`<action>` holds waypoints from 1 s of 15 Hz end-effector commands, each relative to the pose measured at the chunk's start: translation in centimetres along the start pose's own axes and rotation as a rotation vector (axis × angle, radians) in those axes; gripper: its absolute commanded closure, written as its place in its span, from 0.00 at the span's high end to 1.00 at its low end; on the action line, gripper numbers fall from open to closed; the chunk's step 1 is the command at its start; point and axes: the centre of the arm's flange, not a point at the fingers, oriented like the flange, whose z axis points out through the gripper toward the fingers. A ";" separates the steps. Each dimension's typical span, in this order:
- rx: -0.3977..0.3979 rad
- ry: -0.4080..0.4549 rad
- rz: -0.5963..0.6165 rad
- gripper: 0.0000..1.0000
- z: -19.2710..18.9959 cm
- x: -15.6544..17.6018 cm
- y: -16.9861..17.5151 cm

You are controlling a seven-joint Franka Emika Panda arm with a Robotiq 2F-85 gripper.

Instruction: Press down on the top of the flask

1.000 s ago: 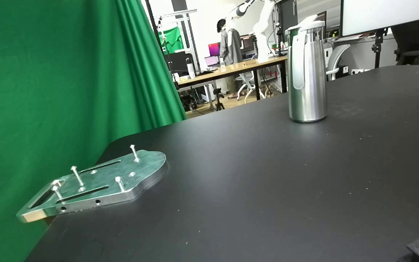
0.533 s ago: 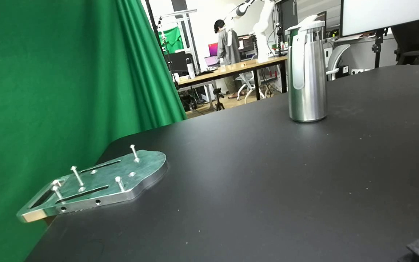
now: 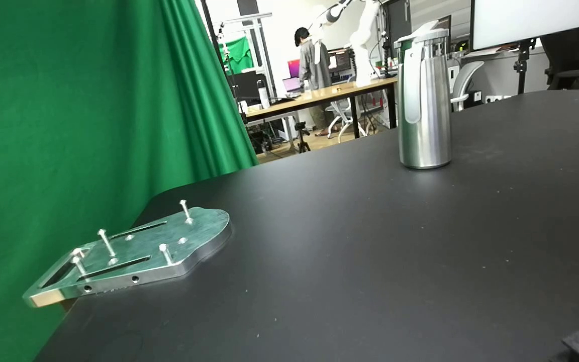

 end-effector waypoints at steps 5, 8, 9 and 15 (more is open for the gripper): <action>0.146 -0.024 -0.006 0.00 2.9 8.4 -0.7; 0.216 -0.043 -0.013 0.00 3.2 9.0 -1.0; 0.212 -0.063 0.011 0.00 3.4 8.8 -1.0; 0.196 -0.059 -0.006 0.01 4.1 7.9 -1.5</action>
